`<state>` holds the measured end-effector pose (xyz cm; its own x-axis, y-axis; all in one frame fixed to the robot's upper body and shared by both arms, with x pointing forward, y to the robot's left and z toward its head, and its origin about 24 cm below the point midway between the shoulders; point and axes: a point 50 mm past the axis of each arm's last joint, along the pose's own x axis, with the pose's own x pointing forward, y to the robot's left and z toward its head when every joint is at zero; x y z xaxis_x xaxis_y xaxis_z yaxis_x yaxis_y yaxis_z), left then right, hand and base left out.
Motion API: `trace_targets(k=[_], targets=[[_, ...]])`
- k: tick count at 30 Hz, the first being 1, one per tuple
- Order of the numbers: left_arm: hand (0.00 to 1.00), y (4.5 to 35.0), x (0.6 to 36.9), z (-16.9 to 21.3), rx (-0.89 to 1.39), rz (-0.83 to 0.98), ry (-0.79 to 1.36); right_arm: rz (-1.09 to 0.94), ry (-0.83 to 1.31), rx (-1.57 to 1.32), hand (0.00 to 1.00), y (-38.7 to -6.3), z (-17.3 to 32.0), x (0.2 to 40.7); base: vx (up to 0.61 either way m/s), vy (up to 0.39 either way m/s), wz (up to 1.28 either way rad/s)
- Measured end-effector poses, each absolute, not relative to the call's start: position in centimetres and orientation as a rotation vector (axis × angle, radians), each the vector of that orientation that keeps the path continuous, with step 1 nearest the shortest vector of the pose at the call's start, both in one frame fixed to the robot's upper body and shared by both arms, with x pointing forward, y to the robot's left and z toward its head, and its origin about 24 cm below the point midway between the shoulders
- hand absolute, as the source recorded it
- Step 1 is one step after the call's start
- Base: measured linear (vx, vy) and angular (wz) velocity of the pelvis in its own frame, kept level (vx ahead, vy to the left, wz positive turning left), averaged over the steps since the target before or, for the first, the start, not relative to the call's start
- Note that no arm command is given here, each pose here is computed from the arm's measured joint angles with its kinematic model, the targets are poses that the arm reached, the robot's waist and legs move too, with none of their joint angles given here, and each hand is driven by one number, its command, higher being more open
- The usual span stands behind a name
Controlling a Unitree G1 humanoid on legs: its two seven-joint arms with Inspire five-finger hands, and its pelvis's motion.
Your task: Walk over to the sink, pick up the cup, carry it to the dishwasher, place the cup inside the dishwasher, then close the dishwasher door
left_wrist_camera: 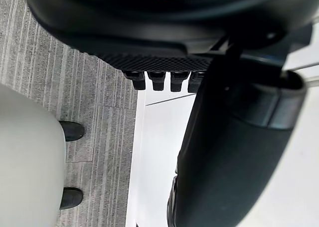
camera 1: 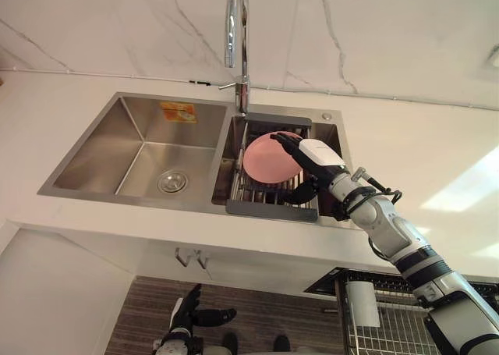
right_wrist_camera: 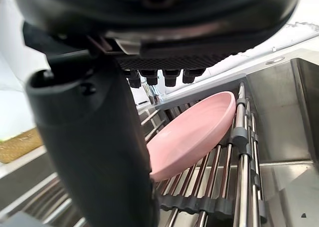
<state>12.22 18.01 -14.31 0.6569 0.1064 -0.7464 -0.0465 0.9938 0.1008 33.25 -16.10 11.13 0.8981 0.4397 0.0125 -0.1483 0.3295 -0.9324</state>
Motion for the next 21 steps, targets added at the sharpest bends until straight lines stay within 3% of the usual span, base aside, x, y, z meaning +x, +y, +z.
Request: trace_targets(k=[11,21], targets=[[1.00,18.1,12.8,-14.0,0.060,0.098,0.824,0.406,-0.251,-1.347,1.00,-16.0,10.9,34.7,0.00,0.000,0.00],[1.00,18.2,13.3,-13.7,0.045,0.131,0.803,0.260,-0.324,-1.510,1.00,-15.9,13.6,36.3,0.00,-0.001,0.00]])
